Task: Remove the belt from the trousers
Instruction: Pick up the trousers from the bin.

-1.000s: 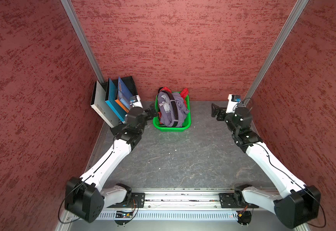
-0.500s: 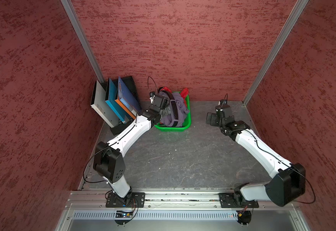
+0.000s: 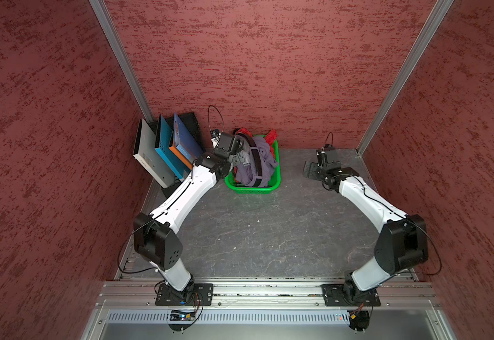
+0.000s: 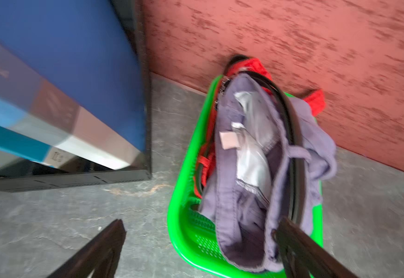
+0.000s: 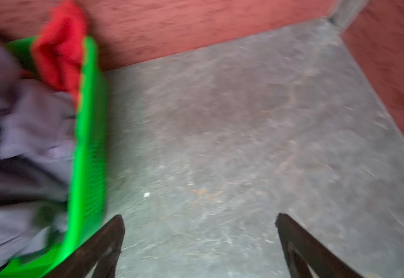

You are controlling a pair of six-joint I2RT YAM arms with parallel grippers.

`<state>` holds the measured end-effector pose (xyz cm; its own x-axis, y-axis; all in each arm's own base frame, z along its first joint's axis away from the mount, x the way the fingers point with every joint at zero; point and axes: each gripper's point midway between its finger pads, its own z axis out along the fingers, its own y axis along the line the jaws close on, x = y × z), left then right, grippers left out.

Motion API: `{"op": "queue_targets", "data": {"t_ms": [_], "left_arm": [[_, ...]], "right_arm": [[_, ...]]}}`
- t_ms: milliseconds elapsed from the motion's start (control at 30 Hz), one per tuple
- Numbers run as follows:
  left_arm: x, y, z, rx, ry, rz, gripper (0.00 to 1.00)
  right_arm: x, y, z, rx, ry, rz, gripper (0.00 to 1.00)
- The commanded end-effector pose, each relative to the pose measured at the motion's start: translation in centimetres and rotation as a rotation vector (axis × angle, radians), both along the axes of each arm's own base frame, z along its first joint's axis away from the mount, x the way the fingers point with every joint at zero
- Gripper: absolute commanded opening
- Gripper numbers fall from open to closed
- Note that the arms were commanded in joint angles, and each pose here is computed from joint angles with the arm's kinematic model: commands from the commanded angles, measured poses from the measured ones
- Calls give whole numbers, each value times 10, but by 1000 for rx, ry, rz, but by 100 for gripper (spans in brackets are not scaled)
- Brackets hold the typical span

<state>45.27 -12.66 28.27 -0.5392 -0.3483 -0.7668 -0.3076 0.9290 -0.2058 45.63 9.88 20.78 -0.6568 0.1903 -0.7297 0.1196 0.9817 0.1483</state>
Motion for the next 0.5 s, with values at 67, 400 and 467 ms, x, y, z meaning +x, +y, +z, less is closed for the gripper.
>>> {"op": "queue_targets", "data": {"t_ms": [67, 400, 467], "left_arm": [[13, -18, -7, -21, 10, -59, 100], [81, -90, -58, -250, 165, -153, 100], [87, -102, -64, -279, 188, -162, 100]], "right_arm": [[18, 35, 6, 24, -35, 136, 99], [-20, 76, -25, 0, 14, 285, 99], [-26, 82, -29, -8, 23, 308, 99]]}}
